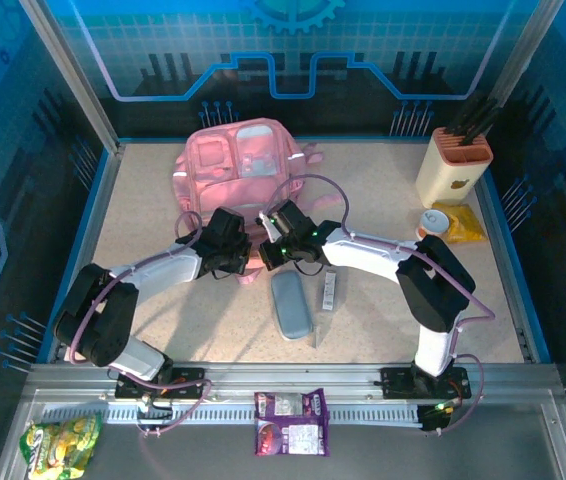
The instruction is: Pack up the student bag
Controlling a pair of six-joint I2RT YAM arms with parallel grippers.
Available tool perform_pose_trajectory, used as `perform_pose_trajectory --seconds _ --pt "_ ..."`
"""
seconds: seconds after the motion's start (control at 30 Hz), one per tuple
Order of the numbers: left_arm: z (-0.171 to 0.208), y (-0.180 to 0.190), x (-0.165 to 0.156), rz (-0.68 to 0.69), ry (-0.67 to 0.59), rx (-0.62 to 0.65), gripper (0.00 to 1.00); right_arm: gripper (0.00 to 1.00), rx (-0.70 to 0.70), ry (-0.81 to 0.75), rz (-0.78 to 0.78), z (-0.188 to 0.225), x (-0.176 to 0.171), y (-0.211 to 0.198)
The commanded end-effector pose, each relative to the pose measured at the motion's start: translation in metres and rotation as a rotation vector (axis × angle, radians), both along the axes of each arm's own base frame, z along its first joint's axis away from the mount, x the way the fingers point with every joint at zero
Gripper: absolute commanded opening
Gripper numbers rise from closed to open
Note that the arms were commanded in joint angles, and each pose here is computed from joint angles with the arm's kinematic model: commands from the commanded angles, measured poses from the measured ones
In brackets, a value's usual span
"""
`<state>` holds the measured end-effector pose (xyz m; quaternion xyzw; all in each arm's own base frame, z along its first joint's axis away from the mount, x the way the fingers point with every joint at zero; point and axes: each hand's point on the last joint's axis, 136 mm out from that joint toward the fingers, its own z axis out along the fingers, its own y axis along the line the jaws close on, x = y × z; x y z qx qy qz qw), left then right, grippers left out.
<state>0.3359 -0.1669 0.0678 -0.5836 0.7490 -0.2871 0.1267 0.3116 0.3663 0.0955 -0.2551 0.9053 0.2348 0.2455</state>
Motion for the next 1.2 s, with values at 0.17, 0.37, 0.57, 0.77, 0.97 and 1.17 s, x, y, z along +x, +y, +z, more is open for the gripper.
perform_pose_trajectory --seconds 0.17,0.37,0.57,0.77,0.97,1.17 --pt "0.047 0.04 -0.002 -0.007 -0.146 0.136 0.0 0.0 -0.101 -0.037 -0.016 -0.005 -0.005 -0.028" --pt "0.068 0.067 -0.006 -0.019 -0.189 0.186 0.0 0.0 -0.106 -0.034 -0.095 0.0 0.015 -0.058" --pt "0.085 0.092 -0.013 -0.019 -0.212 0.274 0.0 0.0 -0.17 -0.093 -0.12 0.0 0.035 -0.074" --pt "0.087 0.106 -0.017 -0.029 -0.208 0.308 0.0 0.0 -0.13 -0.072 -0.136 0.0 0.043 -0.079" --pt "0.094 0.127 -0.019 -0.049 -0.2 0.341 0.0 0.0 -0.073 -0.055 -0.125 0.006 0.044 -0.083" --pt "0.093 0.099 0.0 -0.101 -0.256 0.236 0.0 0.0 0.102 -0.078 0.114 0.056 -0.011 0.0"
